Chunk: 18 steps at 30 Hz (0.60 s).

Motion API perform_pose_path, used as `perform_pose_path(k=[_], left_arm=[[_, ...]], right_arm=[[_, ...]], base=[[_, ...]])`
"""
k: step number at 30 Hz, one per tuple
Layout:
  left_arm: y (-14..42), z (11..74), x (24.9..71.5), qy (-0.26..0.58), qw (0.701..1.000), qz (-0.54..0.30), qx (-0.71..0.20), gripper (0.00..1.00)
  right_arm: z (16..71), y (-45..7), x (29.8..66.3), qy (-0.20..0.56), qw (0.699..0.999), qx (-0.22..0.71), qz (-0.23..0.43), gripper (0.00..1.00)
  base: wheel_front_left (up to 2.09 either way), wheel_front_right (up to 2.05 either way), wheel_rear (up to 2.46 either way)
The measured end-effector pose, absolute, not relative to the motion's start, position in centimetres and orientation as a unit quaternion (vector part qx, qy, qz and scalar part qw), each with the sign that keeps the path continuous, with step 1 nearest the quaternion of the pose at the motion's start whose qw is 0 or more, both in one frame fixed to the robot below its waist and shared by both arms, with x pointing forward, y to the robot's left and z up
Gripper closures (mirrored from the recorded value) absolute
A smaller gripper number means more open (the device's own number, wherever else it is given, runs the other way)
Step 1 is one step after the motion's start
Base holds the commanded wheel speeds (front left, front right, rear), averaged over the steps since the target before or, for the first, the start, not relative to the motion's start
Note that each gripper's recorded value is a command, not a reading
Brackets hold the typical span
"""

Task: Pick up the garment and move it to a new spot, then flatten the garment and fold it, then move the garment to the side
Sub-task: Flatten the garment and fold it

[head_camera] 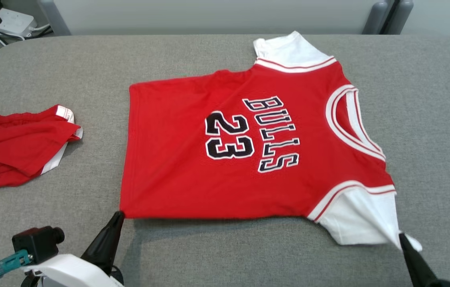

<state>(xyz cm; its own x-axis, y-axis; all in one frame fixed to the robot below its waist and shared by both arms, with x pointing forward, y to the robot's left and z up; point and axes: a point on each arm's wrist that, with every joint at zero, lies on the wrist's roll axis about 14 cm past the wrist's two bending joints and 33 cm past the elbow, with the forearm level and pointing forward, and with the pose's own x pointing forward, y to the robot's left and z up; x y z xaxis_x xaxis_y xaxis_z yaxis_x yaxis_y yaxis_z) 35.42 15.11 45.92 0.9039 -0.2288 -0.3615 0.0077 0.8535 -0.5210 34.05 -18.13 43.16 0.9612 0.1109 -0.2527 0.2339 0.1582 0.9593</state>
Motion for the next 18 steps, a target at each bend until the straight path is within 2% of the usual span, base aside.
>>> perform_pose_path(k=[4, 5, 9, 10, 11, 12, 13, 18], left_arm=[[15.7, 45.5, 34.5, 0.220, 0.940, -0.048, -0.256, 1.00], [16.3, 44.6, 33.8, 0.242, 0.938, -0.041, -0.246, 1.00], [16.4, 43.4, 33.4, 0.257, 0.933, -0.029, -0.250, 1.00], [16.3, 43.1, 33.3, 0.262, 0.931, -0.026, -0.254, 1.00], [16.3, 42.7, 33.1, 0.267, 0.929, -0.024, -0.253, 1.00], [16.6, 42.6, 33.2, 0.263, 0.931, -0.016, -0.254, 0.22], [16.7, 42.5, 33.2, 0.261, 0.931, -0.012, -0.255, 0.00], [17.9, 42.9, 33.4, 0.234, 0.942, 0.017, -0.238, 0.00]], right_arm=[[42.5, -17.7, 32.4, 0.145, 0.751, 0.643, -0.049, 1.00], [41.5, -17.5, 31.3, 0.161, 0.760, 0.627, -0.057, 1.00], [40.7, -17.2, 30.8, 0.175, 0.764, 0.618, -0.063, 1.00], [40.4, -17.1, 30.6, 0.179, 0.766, 0.614, -0.063, 0.90], [40.3, -17.1, 30.5, 0.180, 0.765, 0.614, -0.065, 0.53], [40.1, -17.0, 30.4, 0.184, 0.764, 0.615, -0.066, 0.00], [39.9, -16.9, 30.3, 0.186, 0.763, 0.615, -0.068, 0.00], [40.3, -18.9, 30.4, 0.166, 0.789, 0.586, -0.082, 0.00]], base=[[0.00, 0.00, 0.00], [0.00, 0.00, 0.00], [0.00, 0.00, 0.00], [0.00, 0.00, 0.00], [0.00, 0.00, 0.00], [0.00, 0.00, 0.00], [0.00, 0.00, 0.00], [0.00, 0.00, 0.00]])
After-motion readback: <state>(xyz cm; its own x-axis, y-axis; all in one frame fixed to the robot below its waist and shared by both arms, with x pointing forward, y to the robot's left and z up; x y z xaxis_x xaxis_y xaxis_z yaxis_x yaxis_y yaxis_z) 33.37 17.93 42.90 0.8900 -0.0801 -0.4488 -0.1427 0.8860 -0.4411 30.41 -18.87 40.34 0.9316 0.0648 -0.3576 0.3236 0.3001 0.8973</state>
